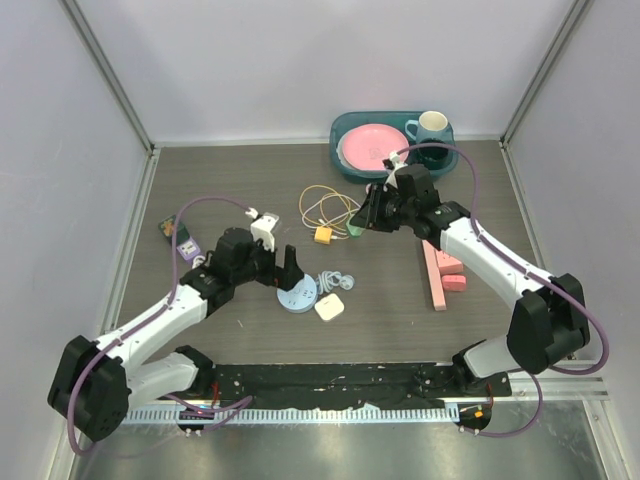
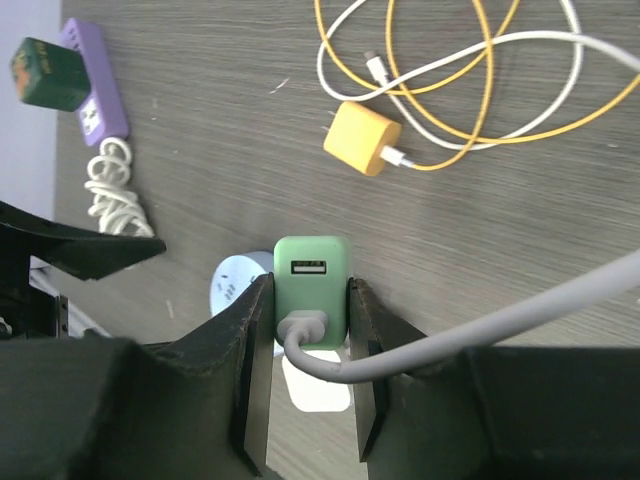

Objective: Insert the plug

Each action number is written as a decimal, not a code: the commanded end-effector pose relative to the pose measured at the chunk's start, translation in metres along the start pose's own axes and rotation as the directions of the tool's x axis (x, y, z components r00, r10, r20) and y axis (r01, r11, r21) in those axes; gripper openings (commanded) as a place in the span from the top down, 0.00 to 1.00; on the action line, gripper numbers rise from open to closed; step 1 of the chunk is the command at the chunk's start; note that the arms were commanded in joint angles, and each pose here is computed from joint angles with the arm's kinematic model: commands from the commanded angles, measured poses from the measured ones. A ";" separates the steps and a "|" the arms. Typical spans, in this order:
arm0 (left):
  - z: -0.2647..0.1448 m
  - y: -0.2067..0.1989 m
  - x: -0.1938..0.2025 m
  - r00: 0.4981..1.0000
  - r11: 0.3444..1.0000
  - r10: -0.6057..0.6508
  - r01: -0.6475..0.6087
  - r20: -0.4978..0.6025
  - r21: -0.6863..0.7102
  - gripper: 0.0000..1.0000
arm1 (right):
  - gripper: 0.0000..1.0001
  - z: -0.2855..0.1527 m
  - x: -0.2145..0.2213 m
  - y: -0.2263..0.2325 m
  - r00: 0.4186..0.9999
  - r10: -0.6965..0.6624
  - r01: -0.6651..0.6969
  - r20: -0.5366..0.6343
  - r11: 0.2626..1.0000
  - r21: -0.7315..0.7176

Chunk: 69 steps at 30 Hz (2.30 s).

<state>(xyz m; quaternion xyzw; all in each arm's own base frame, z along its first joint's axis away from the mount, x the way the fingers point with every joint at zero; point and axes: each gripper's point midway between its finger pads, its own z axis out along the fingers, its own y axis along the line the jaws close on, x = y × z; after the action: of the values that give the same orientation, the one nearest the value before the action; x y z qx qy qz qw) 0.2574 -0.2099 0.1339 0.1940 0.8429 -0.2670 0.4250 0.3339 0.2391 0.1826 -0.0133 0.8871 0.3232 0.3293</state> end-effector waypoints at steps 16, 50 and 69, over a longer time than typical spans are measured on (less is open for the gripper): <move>0.033 -0.032 0.091 0.892 0.946 -0.318 0.321 -0.321 -0.046 0.00 | 0.99 -0.017 -0.004 -0.026 0.990 -0.126 0.117 0.064 0.984 0.134; 0.071 -0.037 0.024 0.933 0.924 -0.346 0.320 -0.098 -0.211 0.09 | 0.99 -0.034 0.075 -0.004 0.937 -0.193 0.106 0.291 0.951 0.291; 0.100 -0.045 0.056 0.899 0.919 -0.382 0.345 -0.215 -0.191 0.41 | 0.99 -0.016 0.121 -0.014 0.943 -0.116 -0.021 0.312 0.914 0.405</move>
<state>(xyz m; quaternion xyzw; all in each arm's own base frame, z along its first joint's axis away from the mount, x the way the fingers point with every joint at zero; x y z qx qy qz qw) 0.2549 -0.2860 0.0409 0.0399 0.9365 -0.2248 0.2660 0.2233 0.2439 0.0985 0.0345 0.8851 0.1172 0.4491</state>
